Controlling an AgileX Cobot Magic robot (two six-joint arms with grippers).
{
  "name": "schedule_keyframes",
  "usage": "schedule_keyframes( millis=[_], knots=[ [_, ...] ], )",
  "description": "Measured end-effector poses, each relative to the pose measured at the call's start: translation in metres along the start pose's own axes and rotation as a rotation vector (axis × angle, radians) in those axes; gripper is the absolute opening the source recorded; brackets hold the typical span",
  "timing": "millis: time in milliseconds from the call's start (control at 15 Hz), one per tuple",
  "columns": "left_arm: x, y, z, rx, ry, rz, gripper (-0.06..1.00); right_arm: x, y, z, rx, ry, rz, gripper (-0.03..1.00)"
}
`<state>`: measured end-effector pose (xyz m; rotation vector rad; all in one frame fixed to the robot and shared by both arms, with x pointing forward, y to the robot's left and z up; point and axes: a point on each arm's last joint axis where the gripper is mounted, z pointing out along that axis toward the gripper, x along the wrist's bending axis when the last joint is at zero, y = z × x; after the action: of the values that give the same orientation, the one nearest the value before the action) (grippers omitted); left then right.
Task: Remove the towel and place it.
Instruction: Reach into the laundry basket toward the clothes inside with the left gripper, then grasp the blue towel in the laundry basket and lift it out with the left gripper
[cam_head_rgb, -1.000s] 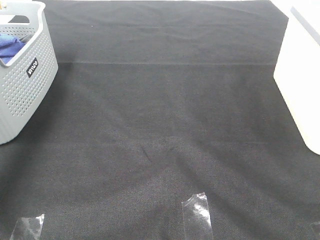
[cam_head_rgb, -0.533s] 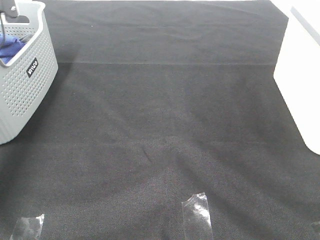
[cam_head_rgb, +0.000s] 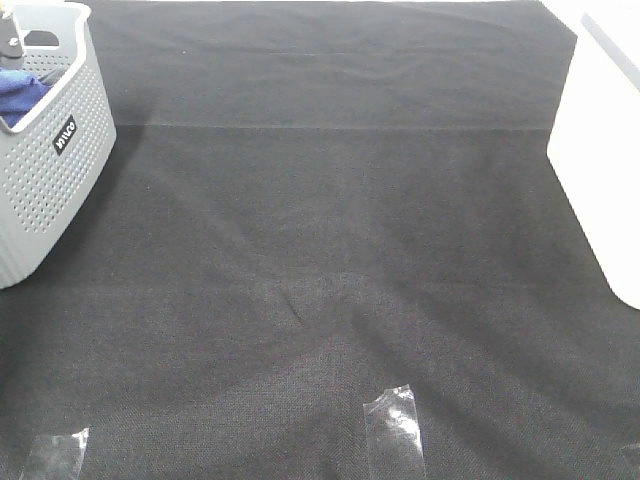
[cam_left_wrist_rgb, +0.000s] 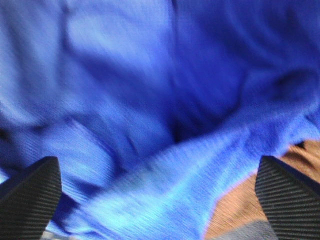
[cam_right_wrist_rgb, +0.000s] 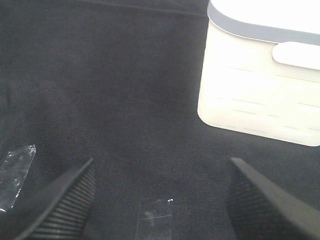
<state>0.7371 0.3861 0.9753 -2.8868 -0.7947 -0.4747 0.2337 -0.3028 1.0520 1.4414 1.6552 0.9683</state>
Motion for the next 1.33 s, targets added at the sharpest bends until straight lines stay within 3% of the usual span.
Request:
schedule_keyframes(
  millis=[133,267,600,933,1000,1133,1333],
  knots=[
    [-0.001,-0.006,0.001,-0.01,-0.043,-0.027,0.98,0.0,0.0,0.0,0.0,0.0,0.0,0.69],
    [-0.004,-0.006,0.002,-0.025,-0.074,-0.041,0.91,0.0,0.0,0.0,0.0,0.0,0.0,0.69],
    [-0.004,-0.005,0.002,-0.028,-0.077,-0.051,0.37,0.0,0.0,0.0,0.0,0.0,0.0,0.69],
    [-0.004,-0.005,0.001,-0.026,-0.076,-0.053,0.31,0.0,0.0,0.0,0.0,0.0,0.0,0.69],
    [-0.003,-0.007,0.001,-0.015,-0.071,-0.049,0.26,0.0,0.0,0.0,0.0,0.0,0.0,0.69],
    [-0.001,-0.01,-0.002,0.017,-0.049,-0.036,0.04,0.0,0.0,0.0,0.0,0.0,0.0,0.69],
    [0.004,-0.015,-0.031,0.013,0.011,-0.095,0.0,0.0,0.0,0.0,0.0,0.0,0.0,0.69]
  ],
)
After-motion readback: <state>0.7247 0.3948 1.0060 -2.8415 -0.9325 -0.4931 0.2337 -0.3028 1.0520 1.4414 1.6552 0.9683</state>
